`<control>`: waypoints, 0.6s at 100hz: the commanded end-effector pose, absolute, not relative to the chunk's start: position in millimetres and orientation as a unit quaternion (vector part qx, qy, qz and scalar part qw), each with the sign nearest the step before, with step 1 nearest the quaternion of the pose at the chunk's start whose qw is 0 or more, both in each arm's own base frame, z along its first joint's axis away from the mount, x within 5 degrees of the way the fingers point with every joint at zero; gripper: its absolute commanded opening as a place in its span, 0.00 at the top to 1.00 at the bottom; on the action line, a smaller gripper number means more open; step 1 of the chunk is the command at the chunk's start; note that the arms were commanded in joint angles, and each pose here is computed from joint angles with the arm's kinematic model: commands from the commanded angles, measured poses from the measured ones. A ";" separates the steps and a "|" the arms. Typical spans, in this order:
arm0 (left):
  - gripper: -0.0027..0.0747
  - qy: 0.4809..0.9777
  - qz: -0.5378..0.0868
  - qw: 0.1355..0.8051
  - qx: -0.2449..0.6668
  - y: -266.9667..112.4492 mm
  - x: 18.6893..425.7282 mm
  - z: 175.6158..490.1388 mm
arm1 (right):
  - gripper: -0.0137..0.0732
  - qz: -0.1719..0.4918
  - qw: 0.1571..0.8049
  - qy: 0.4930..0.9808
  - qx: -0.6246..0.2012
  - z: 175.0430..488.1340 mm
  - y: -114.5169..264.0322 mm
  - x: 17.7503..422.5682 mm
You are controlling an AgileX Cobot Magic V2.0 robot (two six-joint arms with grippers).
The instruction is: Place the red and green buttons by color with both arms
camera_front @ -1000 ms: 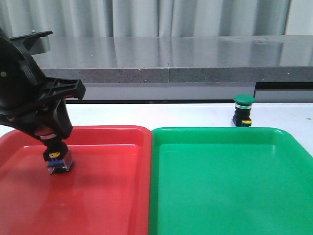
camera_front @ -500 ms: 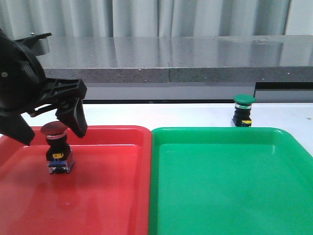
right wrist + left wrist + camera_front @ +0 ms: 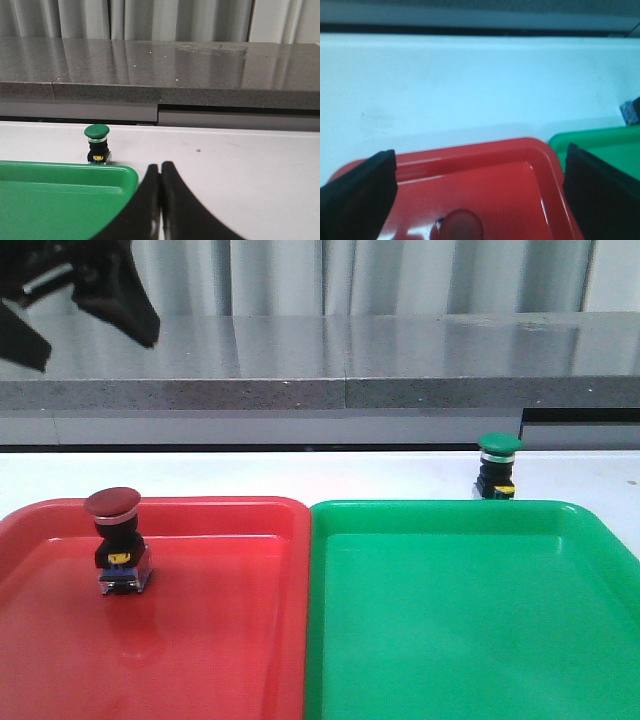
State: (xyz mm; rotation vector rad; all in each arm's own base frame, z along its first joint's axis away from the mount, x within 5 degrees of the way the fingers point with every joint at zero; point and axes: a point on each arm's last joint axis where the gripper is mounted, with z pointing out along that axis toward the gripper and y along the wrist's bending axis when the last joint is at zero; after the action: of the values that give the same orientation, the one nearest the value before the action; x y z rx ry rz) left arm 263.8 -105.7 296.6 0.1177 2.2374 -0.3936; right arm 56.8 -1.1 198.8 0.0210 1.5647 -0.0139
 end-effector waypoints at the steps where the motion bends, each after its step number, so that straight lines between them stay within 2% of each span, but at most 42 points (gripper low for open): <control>1: 0.14 0.841 -0.171 0.511 0.032 -92.5 254.6 333.0 | 0.92 -0.014 0.748 0.664 0.006 211.7 -1.5 54.0; 15: 0.14 0.809 -0.160 0.566 0.007 -65.9 231.0 343.2 | 0.92 -0.014 0.748 0.664 0.006 211.7 -1.5 54.0; 29: 0.14 0.787 -0.132 0.603 -0.008 -41.9 203.1 340.1 | 0.92 -0.014 0.748 0.664 0.006 211.7 -1.5 54.0; 47: 0.14 0.779 -0.096 0.619 0.018 -30.6 168.6 324.0 | 0.92 -0.014 0.748 0.664 0.006 211.7 -1.5 54.0; 60: 0.17 0.772 -0.094 0.629 0.021 -26.7 147.9 314.1 | 0.92 -0.014 0.748 0.664 0.006 211.7 -1.5 54.0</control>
State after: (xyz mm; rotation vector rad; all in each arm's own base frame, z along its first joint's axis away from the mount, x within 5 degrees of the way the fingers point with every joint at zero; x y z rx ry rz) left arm 156.6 -28.3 302.6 0.0455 1.8931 -0.2046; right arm 56.8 -1.1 198.8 0.0210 1.5647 -0.0139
